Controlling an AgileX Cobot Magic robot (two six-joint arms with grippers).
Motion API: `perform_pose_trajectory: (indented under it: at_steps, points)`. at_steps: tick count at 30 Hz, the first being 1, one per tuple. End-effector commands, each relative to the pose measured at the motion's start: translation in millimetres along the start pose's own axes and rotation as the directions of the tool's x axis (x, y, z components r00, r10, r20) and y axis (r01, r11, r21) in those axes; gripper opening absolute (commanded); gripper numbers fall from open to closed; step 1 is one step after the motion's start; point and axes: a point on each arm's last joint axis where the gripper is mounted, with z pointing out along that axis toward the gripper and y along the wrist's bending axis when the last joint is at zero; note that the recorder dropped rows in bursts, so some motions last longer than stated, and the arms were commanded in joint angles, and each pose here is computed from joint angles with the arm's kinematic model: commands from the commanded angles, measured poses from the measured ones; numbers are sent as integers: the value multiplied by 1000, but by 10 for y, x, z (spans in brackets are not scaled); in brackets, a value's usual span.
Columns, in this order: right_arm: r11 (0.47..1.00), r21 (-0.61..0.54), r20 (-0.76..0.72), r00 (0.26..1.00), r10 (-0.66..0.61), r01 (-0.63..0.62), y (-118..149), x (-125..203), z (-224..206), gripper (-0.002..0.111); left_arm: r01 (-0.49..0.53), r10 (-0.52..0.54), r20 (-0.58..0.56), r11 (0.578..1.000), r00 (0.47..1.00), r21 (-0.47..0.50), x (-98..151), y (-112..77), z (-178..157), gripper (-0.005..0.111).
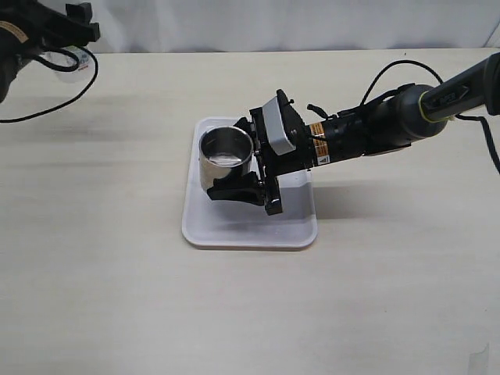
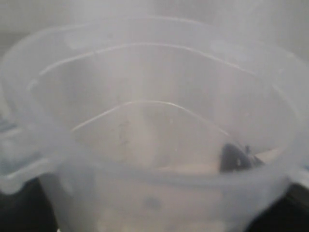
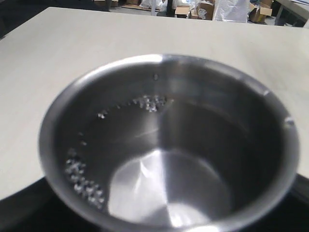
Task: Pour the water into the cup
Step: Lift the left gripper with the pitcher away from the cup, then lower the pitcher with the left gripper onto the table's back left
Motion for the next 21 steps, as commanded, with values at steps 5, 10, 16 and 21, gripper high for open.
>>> perform_pose_trajectory:
  at_steps: [5,10,16,21]
  points:
    - [1000,11,36,999,-1,1,-29,-68,-18,4,80,-79,116,997,990,1,212,95,143,0]
    - [1000,11,36,999,-1,1,-29,-68,-18,4,52,-51,-8,994,999,97,357,19,425,0]
    - [1000,11,36,999,-1,1,-29,-68,-18,4,76,-69,-74,993,995,94,459,19,465,0]
    - [1000,10,35,999,-2,2,-27,-67,-18,4,46,-35,-91,992,995,121,546,-7,454,0]
